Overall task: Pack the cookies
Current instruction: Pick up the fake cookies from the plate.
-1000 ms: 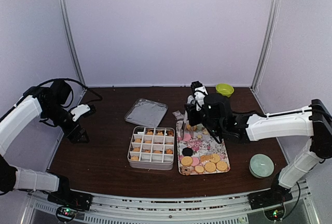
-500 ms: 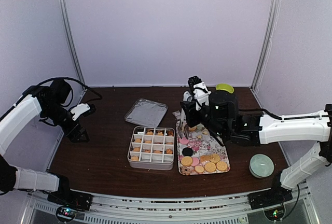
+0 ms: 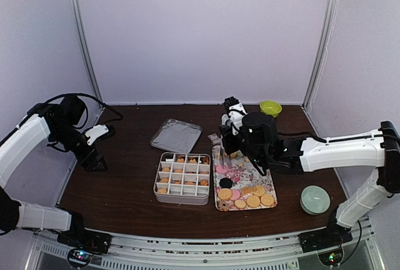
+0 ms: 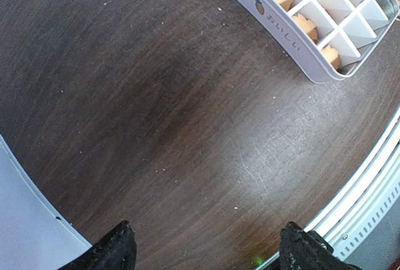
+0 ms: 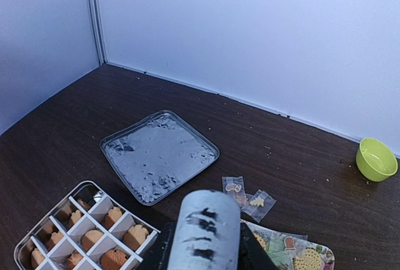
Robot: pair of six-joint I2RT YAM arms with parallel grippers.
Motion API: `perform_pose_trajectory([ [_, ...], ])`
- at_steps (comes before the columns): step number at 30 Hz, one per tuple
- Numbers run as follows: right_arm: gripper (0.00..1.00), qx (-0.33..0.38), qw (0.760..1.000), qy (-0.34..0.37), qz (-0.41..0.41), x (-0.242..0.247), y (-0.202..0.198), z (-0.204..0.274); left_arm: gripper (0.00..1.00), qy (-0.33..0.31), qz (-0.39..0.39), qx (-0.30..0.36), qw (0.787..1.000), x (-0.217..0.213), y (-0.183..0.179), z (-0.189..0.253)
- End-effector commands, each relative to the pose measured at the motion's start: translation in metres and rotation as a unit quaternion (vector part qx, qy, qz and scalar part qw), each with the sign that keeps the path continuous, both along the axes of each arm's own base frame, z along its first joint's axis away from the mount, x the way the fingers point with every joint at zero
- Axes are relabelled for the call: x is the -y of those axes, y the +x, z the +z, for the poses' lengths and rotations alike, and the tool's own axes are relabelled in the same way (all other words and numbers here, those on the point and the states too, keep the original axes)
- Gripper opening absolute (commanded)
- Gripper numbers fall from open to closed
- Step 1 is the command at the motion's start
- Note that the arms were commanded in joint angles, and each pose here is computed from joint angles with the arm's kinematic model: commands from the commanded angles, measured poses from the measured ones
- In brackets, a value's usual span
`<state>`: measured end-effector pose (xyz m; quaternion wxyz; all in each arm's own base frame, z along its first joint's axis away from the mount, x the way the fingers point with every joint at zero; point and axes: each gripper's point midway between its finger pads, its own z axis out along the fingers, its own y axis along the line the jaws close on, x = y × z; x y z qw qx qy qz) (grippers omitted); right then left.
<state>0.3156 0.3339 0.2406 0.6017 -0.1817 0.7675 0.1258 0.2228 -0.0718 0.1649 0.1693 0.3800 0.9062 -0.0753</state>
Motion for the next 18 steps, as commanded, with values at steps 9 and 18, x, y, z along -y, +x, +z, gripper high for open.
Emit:
perform_pose_trajectory([
  [9, 0.30, -0.001, 0.999, 0.032, -0.010, -0.014, 0.019, -0.003, 0.81, -0.005, -0.002, 0.010, 1.000, 0.000, 0.002, 0.010],
  [18, 0.30, -0.007, 0.999, 0.047, -0.003, -0.016, 0.017, -0.002, 0.81, -0.006, -0.004, 0.009, 1.000, 0.001, 0.001, 0.009],
])
